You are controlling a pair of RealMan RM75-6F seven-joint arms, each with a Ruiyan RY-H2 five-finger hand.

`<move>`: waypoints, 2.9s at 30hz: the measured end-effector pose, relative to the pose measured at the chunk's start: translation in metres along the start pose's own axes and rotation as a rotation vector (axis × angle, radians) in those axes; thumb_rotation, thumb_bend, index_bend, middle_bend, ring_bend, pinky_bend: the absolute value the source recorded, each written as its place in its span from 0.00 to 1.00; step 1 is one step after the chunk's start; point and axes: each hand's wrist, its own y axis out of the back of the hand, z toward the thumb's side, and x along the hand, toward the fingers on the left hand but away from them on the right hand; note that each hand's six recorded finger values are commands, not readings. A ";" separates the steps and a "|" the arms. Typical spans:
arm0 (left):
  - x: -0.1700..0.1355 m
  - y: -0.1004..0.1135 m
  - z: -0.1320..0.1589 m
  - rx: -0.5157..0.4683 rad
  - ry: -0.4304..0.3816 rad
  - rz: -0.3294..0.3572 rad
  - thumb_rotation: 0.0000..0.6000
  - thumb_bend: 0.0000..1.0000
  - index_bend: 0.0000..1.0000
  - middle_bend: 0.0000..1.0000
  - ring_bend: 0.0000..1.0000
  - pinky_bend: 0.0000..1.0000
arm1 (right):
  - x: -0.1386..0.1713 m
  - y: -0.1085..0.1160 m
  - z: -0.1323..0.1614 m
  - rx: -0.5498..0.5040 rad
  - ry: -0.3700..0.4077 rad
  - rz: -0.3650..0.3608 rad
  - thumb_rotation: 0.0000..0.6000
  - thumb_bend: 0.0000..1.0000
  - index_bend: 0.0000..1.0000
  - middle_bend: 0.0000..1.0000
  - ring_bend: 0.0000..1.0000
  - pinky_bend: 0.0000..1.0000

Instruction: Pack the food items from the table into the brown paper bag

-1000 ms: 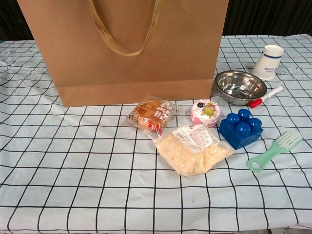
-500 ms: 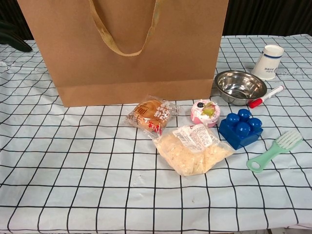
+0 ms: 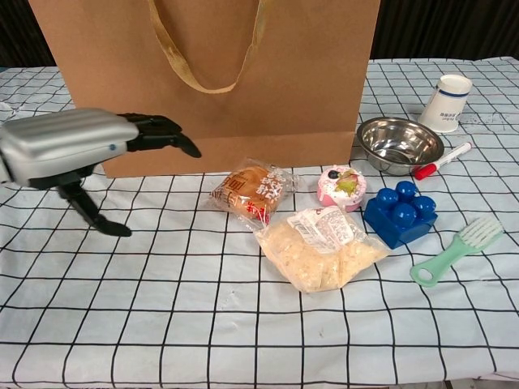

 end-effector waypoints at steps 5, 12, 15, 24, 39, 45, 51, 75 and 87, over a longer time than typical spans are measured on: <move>0.045 0.002 0.016 -0.016 -0.007 -0.011 1.00 0.05 0.14 0.13 0.00 0.09 | 0.000 0.000 0.000 -0.003 -0.001 0.000 1.00 0.27 0.12 0.11 0.20 0.24; 0.084 -0.006 0.030 -0.034 -0.002 -0.038 1.00 0.05 0.14 0.13 0.00 0.09 | 0.000 0.001 -0.001 -0.007 -0.001 0.001 1.00 0.27 0.12 0.11 0.20 0.24; 0.098 -0.010 0.033 -0.043 0.008 -0.043 1.00 0.05 0.15 0.13 0.00 0.09 | 0.000 0.001 -0.001 -0.010 0.001 0.001 1.00 0.27 0.12 0.11 0.20 0.24; 0.124 -0.019 0.047 -0.018 0.005 -0.071 1.00 0.12 0.17 0.18 0.04 0.11 | -0.001 0.002 -0.002 -0.020 -0.001 0.004 1.00 0.27 0.12 0.11 0.20 0.24; 0.119 -0.010 0.049 0.029 -0.004 -0.036 1.00 0.46 0.34 0.45 0.33 0.39 | 0.000 0.001 0.002 -0.023 0.013 0.011 1.00 0.27 0.12 0.11 0.20 0.24; 0.108 0.001 0.052 0.015 -0.014 0.004 1.00 0.45 0.33 0.44 0.33 0.39 | 0.000 0.002 0.001 -0.029 0.011 0.008 1.00 0.27 0.12 0.11 0.20 0.24; 0.072 0.028 0.059 0.019 -0.055 0.068 1.00 0.45 0.33 0.41 0.30 0.37 | 0.000 0.001 0.002 -0.028 0.013 0.010 1.00 0.27 0.12 0.11 0.20 0.24; -0.012 0.238 0.062 0.079 -0.077 0.565 1.00 0.43 0.34 0.39 0.27 0.37 | 0.000 -0.005 0.002 -0.013 0.005 0.025 1.00 0.27 0.12 0.11 0.20 0.24; 0.047 0.263 0.002 -0.019 0.137 0.484 1.00 0.38 0.31 0.35 0.22 0.35 | -0.002 -0.005 -0.001 -0.010 -0.006 0.023 1.00 0.27 0.12 0.11 0.20 0.24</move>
